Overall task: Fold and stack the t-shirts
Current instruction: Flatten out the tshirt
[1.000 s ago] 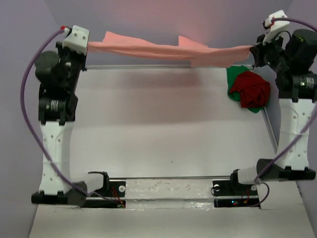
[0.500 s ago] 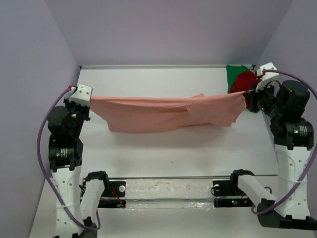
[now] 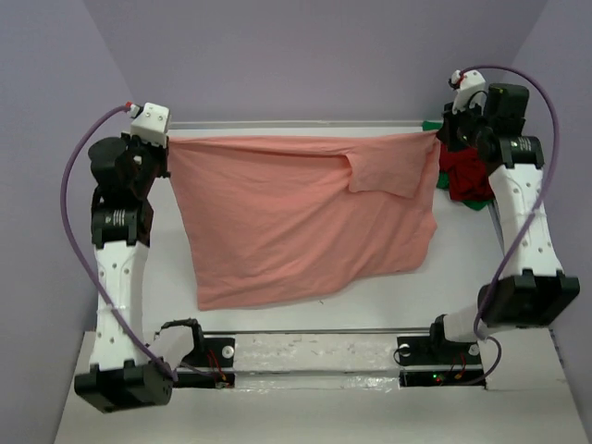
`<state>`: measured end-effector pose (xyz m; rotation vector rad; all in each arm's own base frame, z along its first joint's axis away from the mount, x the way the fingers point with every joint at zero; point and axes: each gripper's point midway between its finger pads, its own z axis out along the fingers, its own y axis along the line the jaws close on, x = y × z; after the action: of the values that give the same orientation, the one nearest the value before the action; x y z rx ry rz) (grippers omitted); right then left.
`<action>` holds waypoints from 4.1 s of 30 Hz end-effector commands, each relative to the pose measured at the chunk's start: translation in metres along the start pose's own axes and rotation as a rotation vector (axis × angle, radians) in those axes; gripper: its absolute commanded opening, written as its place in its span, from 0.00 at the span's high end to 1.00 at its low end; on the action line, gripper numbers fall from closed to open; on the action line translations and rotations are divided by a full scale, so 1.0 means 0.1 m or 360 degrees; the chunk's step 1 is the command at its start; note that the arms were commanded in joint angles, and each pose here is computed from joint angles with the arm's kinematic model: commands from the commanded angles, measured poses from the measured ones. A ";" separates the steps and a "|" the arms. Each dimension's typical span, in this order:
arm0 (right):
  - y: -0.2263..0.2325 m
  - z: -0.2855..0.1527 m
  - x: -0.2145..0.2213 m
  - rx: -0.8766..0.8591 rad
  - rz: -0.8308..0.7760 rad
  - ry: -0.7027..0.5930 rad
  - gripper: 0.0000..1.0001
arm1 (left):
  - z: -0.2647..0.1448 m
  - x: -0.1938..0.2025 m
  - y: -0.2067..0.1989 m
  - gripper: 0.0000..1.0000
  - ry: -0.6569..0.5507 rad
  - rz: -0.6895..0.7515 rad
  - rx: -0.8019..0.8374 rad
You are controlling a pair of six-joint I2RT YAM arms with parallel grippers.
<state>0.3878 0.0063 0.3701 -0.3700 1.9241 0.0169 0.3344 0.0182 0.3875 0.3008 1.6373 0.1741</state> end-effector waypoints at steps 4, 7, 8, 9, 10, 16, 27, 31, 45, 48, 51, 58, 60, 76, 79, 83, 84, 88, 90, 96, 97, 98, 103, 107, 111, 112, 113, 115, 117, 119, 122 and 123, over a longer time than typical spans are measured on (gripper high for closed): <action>-0.37 0.97 -0.24 0.0018 0.0003 -0.0013 1.00 | 1.03 0.10 0.17 1.00 0.0109 -0.0059 0.0036; -0.46 1.28 -0.24 -0.0001 0.0003 0.0050 1.00 | 1.38 -0.07 0.27 1.00 0.0114 -0.0076 0.0052; -0.52 1.16 -0.54 0.0029 -0.0027 -0.0033 1.00 | 1.52 0.01 0.27 1.00 0.0173 -0.0094 0.0078; -0.54 1.14 -0.63 0.0030 -0.0033 -0.0056 1.00 | 1.55 -0.10 0.30 1.00 0.0150 -0.0095 0.0076; -0.56 1.11 -0.73 0.0042 -0.0046 -0.0084 1.00 | 1.52 -0.44 0.39 1.00 0.0045 -0.0086 0.0054; -0.48 0.49 -1.20 0.0052 -0.0099 -0.0278 1.00 | 1.03 -1.25 0.54 1.00 -0.0216 -0.0028 -0.0012; 0.19 -0.59 -0.38 -0.0107 -0.0109 -0.0169 1.00 | -0.23 -0.46 0.01 1.00 -0.0157 0.0124 0.0070; 0.55 -1.07 0.35 -0.0223 -0.0141 0.0041 0.92 | -0.71 0.14 -0.51 0.42 -0.0034 0.0296 0.0391; 0.31 -0.98 0.32 -0.0036 -0.0124 0.0076 0.00 | -1.14 -0.01 -0.63 0.01 -0.0067 0.0406 0.0511; 0.34 -0.75 0.47 -0.0094 -0.0080 0.0138 0.00 | -0.98 0.02 -0.65 0.01 -0.0045 0.0338 0.0558; 0.52 -0.46 0.78 -0.0285 -0.0015 0.0256 0.30 | -0.77 0.26 -0.74 0.01 0.0019 0.0185 0.0609; 0.66 0.01 1.34 -0.0462 0.0098 0.0488 1.00 | -0.30 1.15 -1.08 0.31 0.0304 -0.0010 0.0873; 0.69 0.09 1.41 -0.0510 0.0110 0.0524 1.00 | -0.20 1.25 -1.12 0.65 0.0350 -0.0032 0.0919; 0.61 1.19 1.58 -0.0733 0.0320 0.0796 1.00 | 0.75 1.77 -1.34 1.00 0.0635 -0.0118 0.1042; 0.57 1.45 1.58 -0.0773 0.0369 0.0850 1.00 | 1.02 1.87 -1.43 1.00 0.0716 -0.0115 0.1068; 0.59 1.74 1.61 -0.0795 0.0386 0.0920 1.00 | 1.35 2.01 -1.51 1.00 0.0826 -0.0162 0.1106; 0.63 1.77 1.63 -0.0806 0.0381 0.0948 1.00 | 1.39 2.21 -1.58 1.00 0.0928 -0.0211 0.1151; 0.62 2.00 1.78 -0.0785 0.0380 0.1021 1.00 | 1.64 2.33 -1.75 1.00 0.1010 -0.0236 0.1215; 0.62 2.09 1.90 -0.0789 0.0390 0.1074 1.00 | 1.75 2.42 -1.76 1.00 0.1057 -0.0239 0.1212; 0.75 2.18 2.15 -0.0827 0.0388 0.1151 1.00 | 1.89 2.60 -1.79 1.00 0.1147 -0.0253 0.1206; 0.77 2.17 2.21 -0.0833 0.0397 0.1176 1.00 | 1.89 2.63 -1.80 1.00 0.1153 -0.0248 0.1210; 0.78 2.17 2.23 -0.0837 0.0401 0.1181 1.00 | 1.90 2.66 -1.79 1.00 0.1173 -0.0237 0.1190; 0.87 2.15 2.38 -0.0866 0.0399 0.1225 1.00 | 1.84 2.84 -1.85 1.00 0.1265 -0.0236 0.1216; 0.90 2.14 2.53 -0.0885 0.0407 0.1281 1.00 | 1.82 2.94 -1.85 1.00 0.1314 -0.0229 0.1185; 0.92 2.17 2.66 -0.0862 0.0390 0.1353 1.00 | 1.83 3.03 -1.85 1.00 0.1390 -0.0273 0.1133; 0.93 2.18 2.69 -0.0844 0.0366 0.1373 1.00 | 1.84 3.03 -1.86 1.00 0.1393 -0.0273 0.1127; 0.93 2.20 2.73 -0.0839 0.0371 0.1389 1.00 | 1.84 3.03 -1.88 1.00 0.1398 -0.0259 0.1128; 0.91 2.23 2.73 -0.0811 0.0365 0.1383 1.00 | 1.87 3.07 -1.88 1.00 0.1425 -0.0209 0.1083; 0.88 2.28 2.72 -0.0779 0.0364 0.1374 1.00 | 1.90 3.12 -1.92 1.00 0.1447 -0.0199 0.1059; 0.86 2.31 2.72 -0.0757 0.0363 0.1367 1.00 | 1.98 3.10 -1.91 1.00 0.1442 -0.0204 0.1018; 0.86 2.37 2.71 -0.0723 0.0354 0.1369 1.00 | 2.03 3.08 -1.99 1.00 0.1455 -0.0247 0.1040; 0.84 2.39 2.72 -0.0701 0.0348 0.1369 1.00 | 2.04 3.08 -2.03 1.00 0.1455 -0.0250 0.1033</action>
<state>0.4778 0.0673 0.0270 -0.5132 2.8144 0.6044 0.4991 -0.0923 0.0277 0.6801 2.5399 -0.4269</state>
